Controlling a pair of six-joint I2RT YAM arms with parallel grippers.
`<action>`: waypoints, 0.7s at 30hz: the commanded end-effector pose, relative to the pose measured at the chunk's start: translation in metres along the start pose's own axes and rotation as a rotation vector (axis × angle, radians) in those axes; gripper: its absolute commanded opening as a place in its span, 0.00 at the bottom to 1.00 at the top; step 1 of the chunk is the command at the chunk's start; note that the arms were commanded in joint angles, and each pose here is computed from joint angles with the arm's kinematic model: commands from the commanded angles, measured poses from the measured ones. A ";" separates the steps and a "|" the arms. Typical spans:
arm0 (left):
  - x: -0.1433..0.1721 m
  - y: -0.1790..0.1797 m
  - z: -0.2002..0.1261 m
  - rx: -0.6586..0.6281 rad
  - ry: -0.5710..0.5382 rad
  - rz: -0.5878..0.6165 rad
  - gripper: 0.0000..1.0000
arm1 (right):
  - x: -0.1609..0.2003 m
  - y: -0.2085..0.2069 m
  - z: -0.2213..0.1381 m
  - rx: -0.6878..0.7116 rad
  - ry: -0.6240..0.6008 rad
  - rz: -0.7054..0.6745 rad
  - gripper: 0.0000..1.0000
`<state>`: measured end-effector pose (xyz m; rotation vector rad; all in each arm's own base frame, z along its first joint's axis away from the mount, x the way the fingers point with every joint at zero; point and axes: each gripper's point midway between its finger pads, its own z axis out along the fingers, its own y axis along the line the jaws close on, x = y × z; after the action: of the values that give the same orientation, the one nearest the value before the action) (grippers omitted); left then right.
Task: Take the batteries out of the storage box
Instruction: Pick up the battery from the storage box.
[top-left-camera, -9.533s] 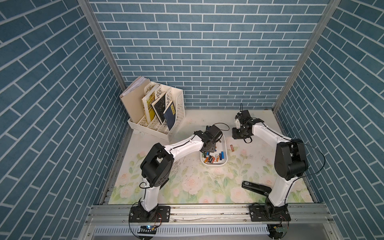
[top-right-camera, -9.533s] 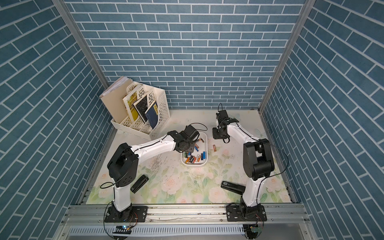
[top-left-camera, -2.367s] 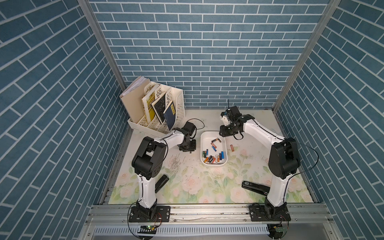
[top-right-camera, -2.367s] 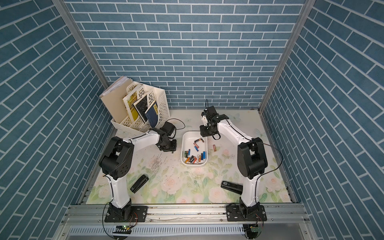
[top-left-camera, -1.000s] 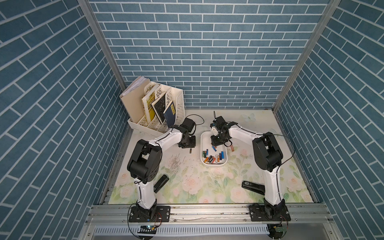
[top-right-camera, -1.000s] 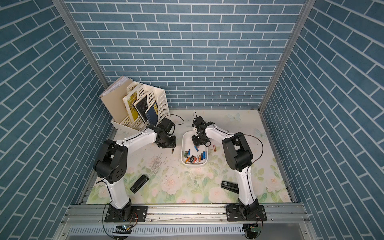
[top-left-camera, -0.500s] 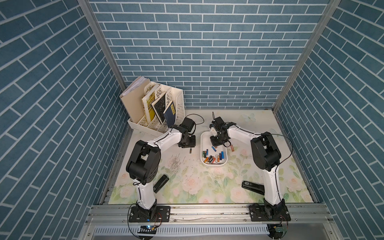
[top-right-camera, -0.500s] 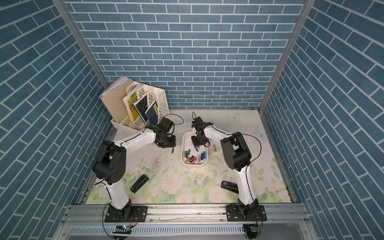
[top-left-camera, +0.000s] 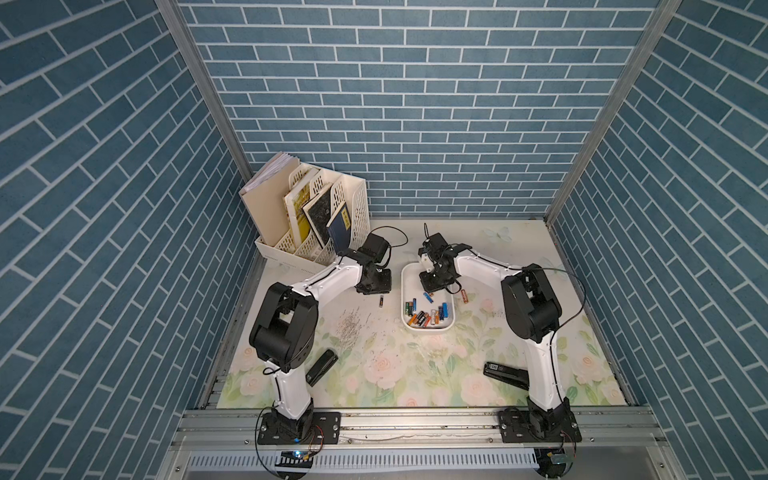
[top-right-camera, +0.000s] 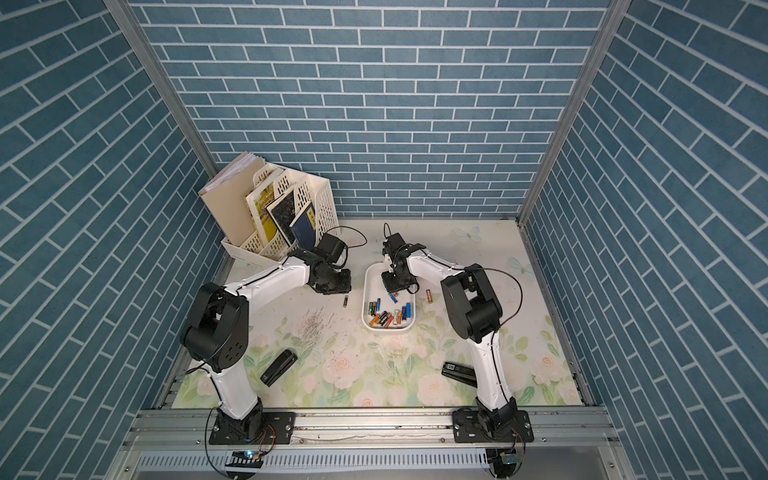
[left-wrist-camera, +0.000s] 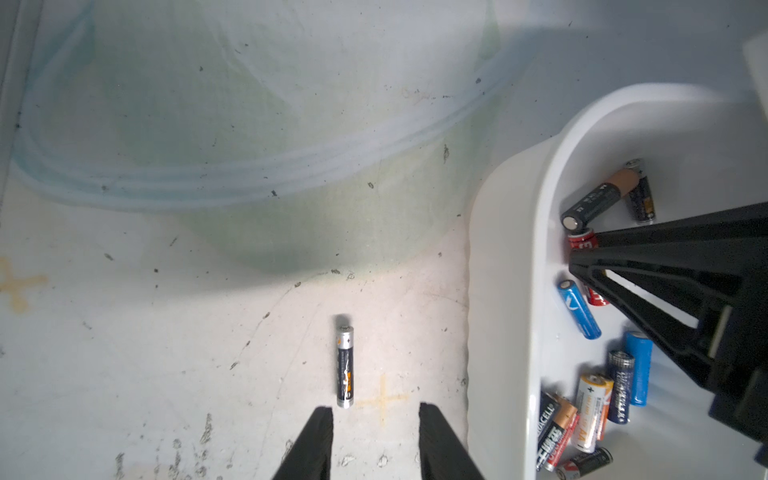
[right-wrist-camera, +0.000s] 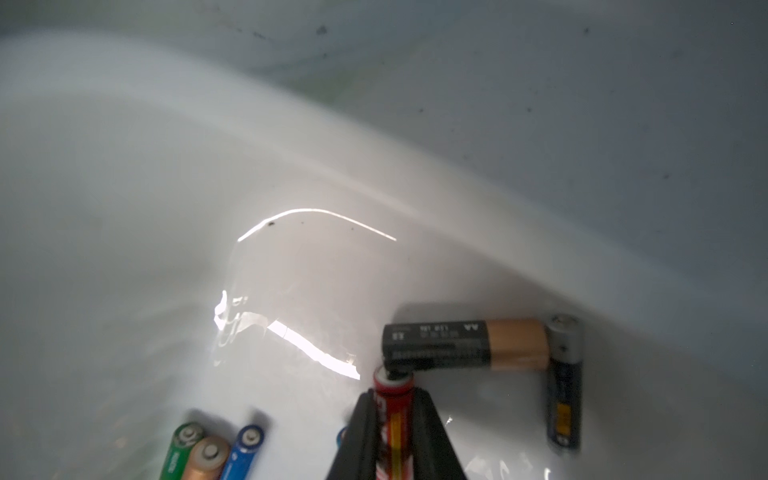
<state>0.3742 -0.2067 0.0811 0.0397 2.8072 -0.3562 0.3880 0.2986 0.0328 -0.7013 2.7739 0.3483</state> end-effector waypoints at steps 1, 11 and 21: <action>0.002 0.001 -0.005 0.005 -0.001 -0.006 0.40 | -0.017 0.012 -0.036 -0.023 -0.061 0.007 0.14; 0.009 0.003 -0.002 0.009 0.004 -0.005 0.40 | -0.038 0.018 -0.086 -0.023 -0.146 0.014 0.14; 0.016 0.003 0.005 0.029 0.015 -0.013 0.40 | -0.028 -0.030 -0.150 0.048 -0.186 0.069 0.14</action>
<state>0.3597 -0.2030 0.0618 0.0403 2.8461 -0.3631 0.4004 0.2734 0.1589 -0.5780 2.6096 0.3978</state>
